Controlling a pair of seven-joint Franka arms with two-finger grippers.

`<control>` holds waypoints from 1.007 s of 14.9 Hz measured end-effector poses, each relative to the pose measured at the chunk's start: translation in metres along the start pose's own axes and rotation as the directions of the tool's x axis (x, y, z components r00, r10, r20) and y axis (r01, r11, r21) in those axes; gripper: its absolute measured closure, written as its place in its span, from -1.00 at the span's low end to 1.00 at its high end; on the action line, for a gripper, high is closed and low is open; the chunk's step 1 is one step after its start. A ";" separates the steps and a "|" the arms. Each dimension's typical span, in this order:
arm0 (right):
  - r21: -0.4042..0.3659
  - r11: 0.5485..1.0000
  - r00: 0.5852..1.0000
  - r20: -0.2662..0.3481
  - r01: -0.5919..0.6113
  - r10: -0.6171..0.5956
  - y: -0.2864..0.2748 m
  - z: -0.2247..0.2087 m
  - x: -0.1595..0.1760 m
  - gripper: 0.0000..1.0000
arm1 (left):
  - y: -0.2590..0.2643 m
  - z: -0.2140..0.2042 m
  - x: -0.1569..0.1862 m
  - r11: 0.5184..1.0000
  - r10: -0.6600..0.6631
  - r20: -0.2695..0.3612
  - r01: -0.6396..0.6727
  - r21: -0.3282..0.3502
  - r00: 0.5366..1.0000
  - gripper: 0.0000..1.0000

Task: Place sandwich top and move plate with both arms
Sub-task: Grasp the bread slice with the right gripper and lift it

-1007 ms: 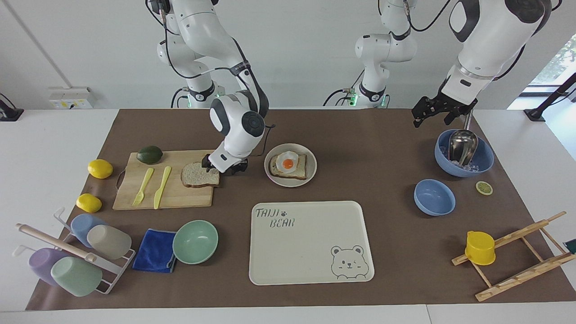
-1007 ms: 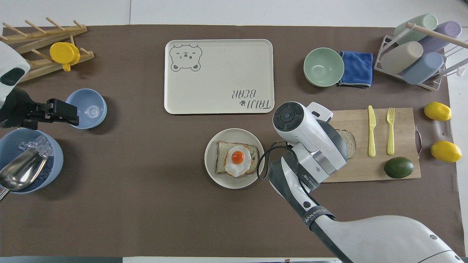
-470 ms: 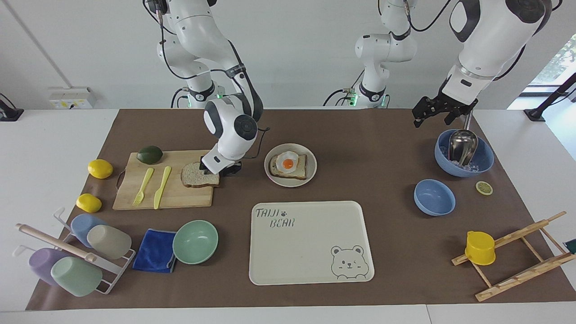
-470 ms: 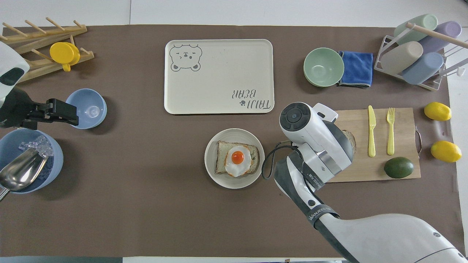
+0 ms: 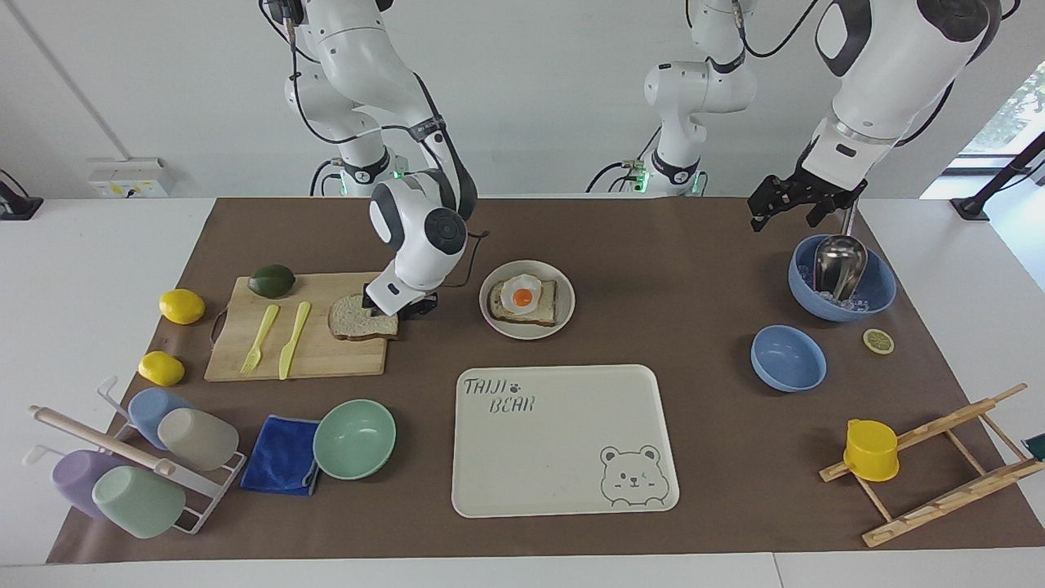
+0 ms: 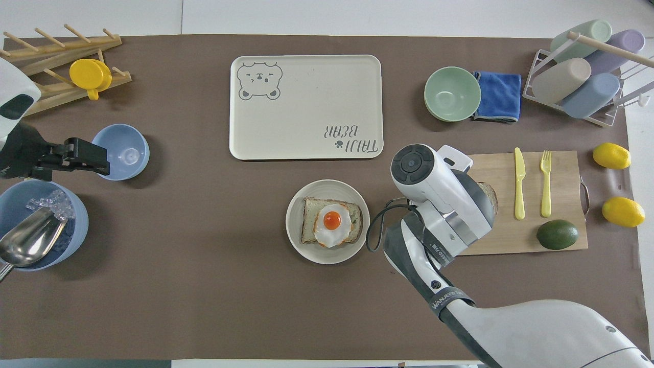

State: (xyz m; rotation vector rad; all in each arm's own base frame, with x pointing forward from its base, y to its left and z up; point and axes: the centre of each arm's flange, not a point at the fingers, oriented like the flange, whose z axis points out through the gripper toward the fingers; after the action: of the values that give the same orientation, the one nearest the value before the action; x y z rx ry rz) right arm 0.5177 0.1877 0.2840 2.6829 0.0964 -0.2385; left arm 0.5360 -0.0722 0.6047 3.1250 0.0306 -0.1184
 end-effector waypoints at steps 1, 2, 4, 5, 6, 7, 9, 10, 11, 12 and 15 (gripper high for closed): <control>0.001 1.000 1.000 -0.001 0.000 0.000 0.001 -0.001 -0.001 -0.30 | 0.000 0.000 0.000 1.000 -0.001 0.000 0.001 0.000 1.000 -1.00; 0.000 1.000 1.000 -0.002 -0.001 0.001 0.001 -0.001 -0.001 -0.18 | -0.002 0.000 0.000 1.000 -0.003 0.000 0.003 0.000 1.000 -1.00; 0.000 1.000 1.000 -0.003 -0.001 0.001 0.002 -0.002 -0.002 -0.09 | -0.005 0.000 0.001 1.000 -0.008 -0.001 0.008 -0.001 1.000 -1.00; 0.000 1.000 1.000 -0.004 -0.001 0.001 0.003 -0.003 -0.002 0.09 | -0.006 0.000 0.001 1.000 -0.010 -0.001 0.010 -0.001 1.000 -1.00; 0.002 1.000 1.000 -0.008 -0.001 0.001 0.003 -0.005 -0.003 0.29 | -0.006 0.000 0.001 1.000 -0.011 -0.001 0.011 -0.001 1.000 -1.00; 0.004 1.000 1.000 -0.013 0.000 0.000 0.003 -0.008 -0.004 0.52 | -0.006 0.000 0.001 1.000 -0.011 -0.001 0.011 -0.001 1.000 -1.00; 0.005 1.000 1.000 -0.016 0.001 -0.001 0.003 -0.010 -0.005 0.76 | -0.006 0.000 0.001 1.000 -0.011 -0.001 0.011 -0.001 1.000 -1.00; 0.005 1.000 1.000 -0.016 0.001 -0.001 0.003 -0.010 -0.005 0.76 | -0.006 0.000 0.001 1.000 -0.011 -0.001 0.011 -0.001 1.000 -1.00; 0.005 1.000 1.000 -0.016 0.002 -0.002 0.003 -0.010 -0.005 0.76 | -0.006 0.000 0.001 1.000 -0.011 -0.001 0.011 -0.001 1.000 -1.00; 0.003 1.000 1.000 -0.014 0.002 -0.002 0.002 -0.010 -0.006 0.76 | -0.006 0.000 0.001 1.000 -0.011 -0.001 0.011 -0.001 1.000 -1.00; -0.023 1.000 1.000 0.011 -0.004 0.004 0.006 -0.025 -0.005 0.80 | -0.006 0.000 0.001 1.000 -0.011 -0.001 0.011 -0.001 1.000 -1.00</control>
State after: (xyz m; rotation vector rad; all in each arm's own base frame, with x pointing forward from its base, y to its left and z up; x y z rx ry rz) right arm 0.5172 0.1931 0.3095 2.6580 0.0899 -0.2497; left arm 0.5368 -0.0665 0.6047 3.1243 0.0473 -0.1172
